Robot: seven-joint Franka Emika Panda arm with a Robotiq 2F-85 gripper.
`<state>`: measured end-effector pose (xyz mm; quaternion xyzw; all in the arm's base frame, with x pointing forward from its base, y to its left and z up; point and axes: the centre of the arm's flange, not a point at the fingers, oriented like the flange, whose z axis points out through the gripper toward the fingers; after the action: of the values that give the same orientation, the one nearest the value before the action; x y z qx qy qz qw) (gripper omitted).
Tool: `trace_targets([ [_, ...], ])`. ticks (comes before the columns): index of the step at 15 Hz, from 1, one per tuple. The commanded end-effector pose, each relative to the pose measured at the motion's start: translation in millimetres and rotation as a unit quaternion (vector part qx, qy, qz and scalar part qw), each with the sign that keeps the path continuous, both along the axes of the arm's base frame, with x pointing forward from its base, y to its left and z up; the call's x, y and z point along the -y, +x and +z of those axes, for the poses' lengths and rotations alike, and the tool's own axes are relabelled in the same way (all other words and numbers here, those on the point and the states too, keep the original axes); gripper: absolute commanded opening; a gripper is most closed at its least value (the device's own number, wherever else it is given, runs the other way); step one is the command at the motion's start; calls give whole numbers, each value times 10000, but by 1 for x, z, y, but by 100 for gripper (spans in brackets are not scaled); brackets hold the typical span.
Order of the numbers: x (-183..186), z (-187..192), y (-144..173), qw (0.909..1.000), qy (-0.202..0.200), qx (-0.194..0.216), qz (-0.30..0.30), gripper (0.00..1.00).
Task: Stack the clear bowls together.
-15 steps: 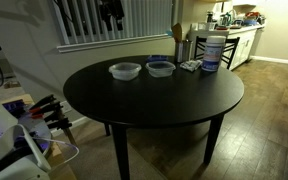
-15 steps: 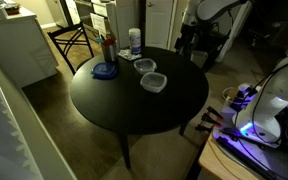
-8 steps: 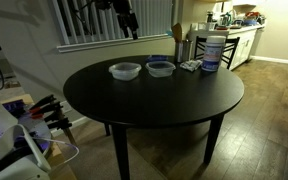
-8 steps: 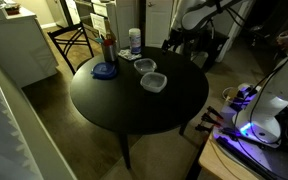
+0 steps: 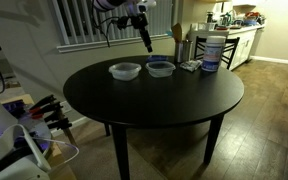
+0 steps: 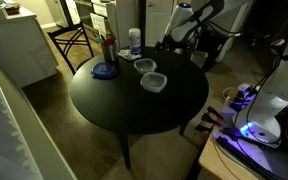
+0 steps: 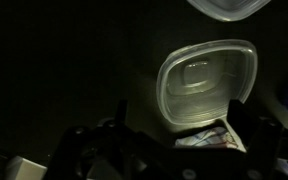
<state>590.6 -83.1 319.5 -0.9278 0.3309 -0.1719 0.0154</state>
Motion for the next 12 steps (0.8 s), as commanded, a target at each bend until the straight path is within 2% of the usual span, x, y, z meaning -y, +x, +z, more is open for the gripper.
trace_targets([
  [1, 6, -25, 24, 9983, 241, -113, -509, 100],
  [12, 33, -70, 76, 9951, 504, -384, -761, 100],
])
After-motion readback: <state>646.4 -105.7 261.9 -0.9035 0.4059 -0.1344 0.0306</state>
